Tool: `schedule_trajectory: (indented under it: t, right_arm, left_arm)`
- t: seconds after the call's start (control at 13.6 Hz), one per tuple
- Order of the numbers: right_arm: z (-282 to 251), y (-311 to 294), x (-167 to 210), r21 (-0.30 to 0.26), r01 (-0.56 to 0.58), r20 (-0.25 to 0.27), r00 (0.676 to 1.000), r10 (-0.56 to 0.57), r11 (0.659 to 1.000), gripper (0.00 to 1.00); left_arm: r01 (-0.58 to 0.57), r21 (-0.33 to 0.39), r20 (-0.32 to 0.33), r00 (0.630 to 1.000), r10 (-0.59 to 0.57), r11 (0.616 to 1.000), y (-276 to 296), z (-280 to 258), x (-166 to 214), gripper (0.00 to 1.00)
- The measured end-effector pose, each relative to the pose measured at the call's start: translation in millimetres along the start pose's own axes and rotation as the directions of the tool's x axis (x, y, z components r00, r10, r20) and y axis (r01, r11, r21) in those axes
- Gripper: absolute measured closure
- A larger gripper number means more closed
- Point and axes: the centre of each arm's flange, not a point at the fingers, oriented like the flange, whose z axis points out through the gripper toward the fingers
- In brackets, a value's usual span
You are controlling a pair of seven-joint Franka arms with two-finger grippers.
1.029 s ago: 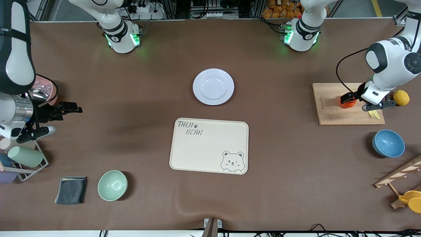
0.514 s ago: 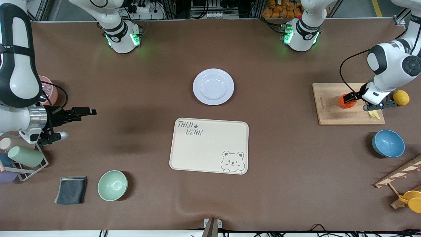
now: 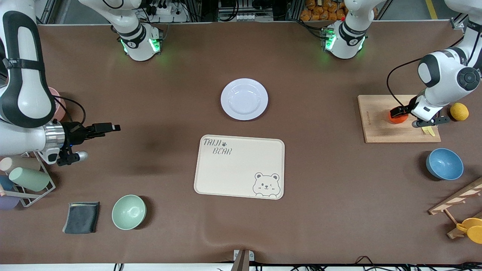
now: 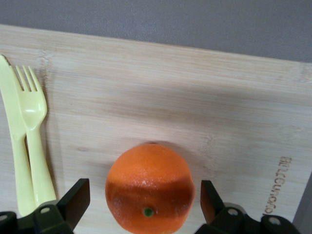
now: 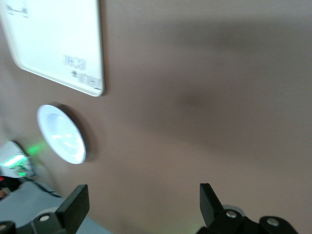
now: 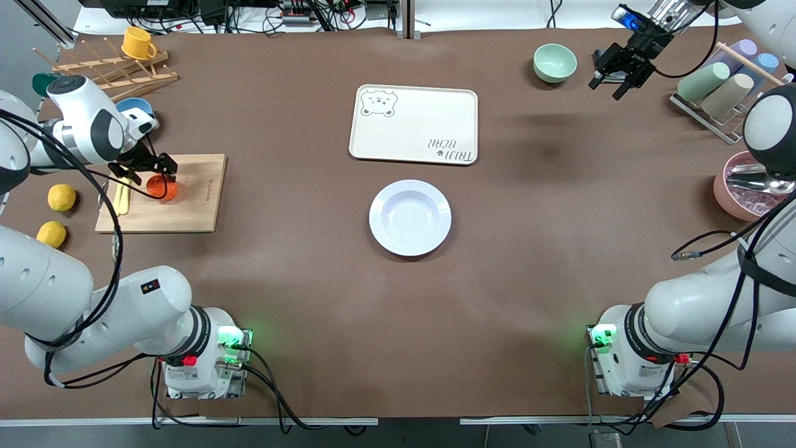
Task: Place orange and plate with both arms
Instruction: 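Grasp the orange with the left gripper while the right gripper advances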
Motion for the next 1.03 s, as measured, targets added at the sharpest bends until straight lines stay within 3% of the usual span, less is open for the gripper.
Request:
schedule_trajectory:
  t: [0.37, 0.44, 0.51, 0.66, 1.03]
  right_arm:
    - [34, 13, 7, 0.096, -0.043, 0.023, 0.999, 0.041, 0.994, 0.00]
    - [37, 15, 7, 0.103, -0.048, 0.026, 0.999, 0.045, 0.994, 0.00]
    - [40, 16, 7, 0.106, -0.051, 0.030, 0.998, 0.049, 0.993, 0.00]
    - [45, 19, 6, 0.111, -0.059, 0.037, 0.998, 0.055, 0.992, 0.00]
    - [76, 29, 17, 0.204, -0.084, 0.042, 0.996, 0.076, 0.975, 0.00]
  left_arm:
    - [0.008, -0.013, 0.014, 1.000, -0.008, 1.000, -2, 18, -2, 0.00]
    - [0.010, -0.015, 0.019, 1.000, -0.009, 1.000, -3, 22, -2, 0.07]
    - [0.011, -0.017, 0.021, 1.000, -0.010, 1.000, -3, 24, -3, 0.07]
    - [0.011, -0.017, 0.020, 1.000, -0.011, 1.000, -4, 24, -2, 0.25]
    - [-0.022, -0.003, -0.038, 0.999, 0.022, 1.000, 3, 2, 16, 0.27]
